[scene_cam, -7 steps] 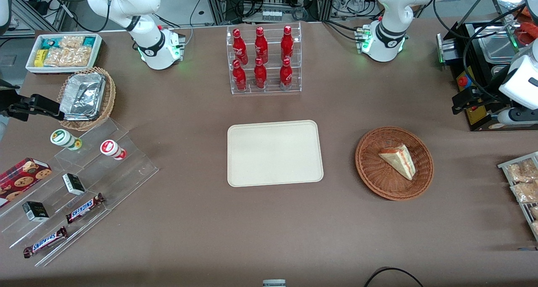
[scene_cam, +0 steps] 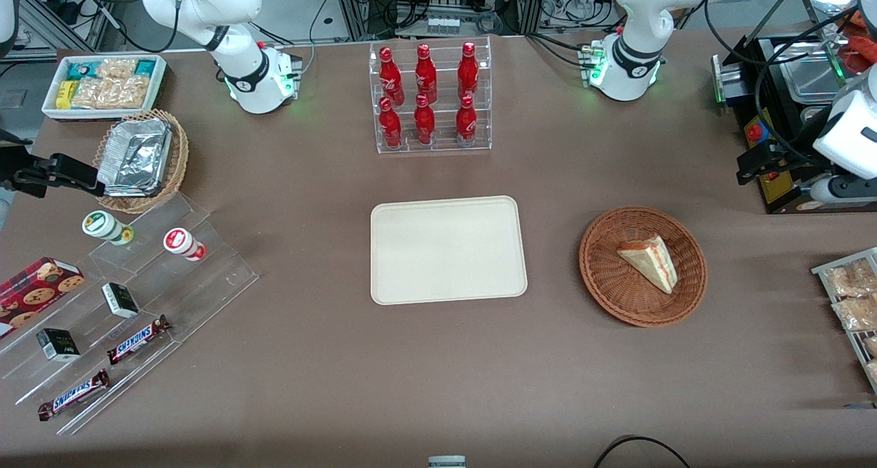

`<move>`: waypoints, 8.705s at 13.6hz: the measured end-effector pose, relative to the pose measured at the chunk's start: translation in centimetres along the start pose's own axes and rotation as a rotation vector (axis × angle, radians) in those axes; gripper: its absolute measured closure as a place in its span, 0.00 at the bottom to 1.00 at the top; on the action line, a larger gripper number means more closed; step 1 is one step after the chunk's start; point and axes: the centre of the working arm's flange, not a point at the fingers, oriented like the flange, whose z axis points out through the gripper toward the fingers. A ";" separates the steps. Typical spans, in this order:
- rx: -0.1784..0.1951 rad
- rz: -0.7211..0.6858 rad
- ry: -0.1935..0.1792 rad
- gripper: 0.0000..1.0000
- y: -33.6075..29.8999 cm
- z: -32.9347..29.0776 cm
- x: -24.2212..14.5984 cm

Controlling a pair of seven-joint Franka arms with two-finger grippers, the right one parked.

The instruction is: Place sandwich from basket to tray

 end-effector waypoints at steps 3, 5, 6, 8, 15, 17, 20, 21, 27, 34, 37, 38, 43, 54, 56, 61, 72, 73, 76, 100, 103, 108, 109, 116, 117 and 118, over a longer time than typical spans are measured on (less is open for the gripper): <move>-0.002 0.000 0.007 0.00 0.1 4.6 2.1; -0.004 -0.028 0.024 0.00 0.2 9.1 3.2; -0.007 -0.066 0.037 0.00 0.3 11.1 3.5; -0.015 -0.164 0.078 0.00 0.4 14.5 3.7; -0.058 -0.514 0.146 0.00 2.2 21.9 2.2; -0.069 -0.593 0.151 0.00 3.1 23.9 1.4; -0.064 -0.678 0.117 0.00 4.1 26.1 0.7; -0.060 -0.688 0.107 0.00 4.4 26.7 0.6; -0.067 -0.694 0.111 0.00 4.8 30.7 -0.3; -0.082 -0.710 0.130 0.01 4.4 34.7 -0.5; -0.082 -0.714 0.129 0.29 4.3 35.4 -0.4; -0.083 -0.714 0.131 0.41 4.3 35.4 -0.4; -0.081 -0.707 0.133 0.70 4.6 32.3 0.0; 0.025 -0.303 0.069 0.84 32.1 21.8 -5.8; 0.022 -0.272 0.073 0.84 37.3 23.2 -6.0; 0.028 -0.198 0.062 0.84 46.6 28.5 -6.7; 0.045 -0.109 0.078 0.84 51.4 35.8 -8.0; 0.048 -0.105 0.075 0.84 51.6 36.2 -8.2; 0.043 -0.103 0.081 0.67 51.8 35.9 -8.1; 0.047 0.016 -0.008 0.00 7.3 -1.2 -3.6; 0.037 0.057 -0.005 0.00 2.4 -1.7 -3.3; 0.015 0.027 -0.003 0.00 -1.8 -1.7 -3.0; 0.011 0.033 -0.003 0.00 -2.4 -1.7 -2.9; -0.069 0.056 0.022 0.00 -0.9 -1.9 0.3; -0.069 0.059 0.027 0.00 -0.8 -1.9 0.7; -0.070 0.061 0.031 0.00 -0.7 -2.1 1.0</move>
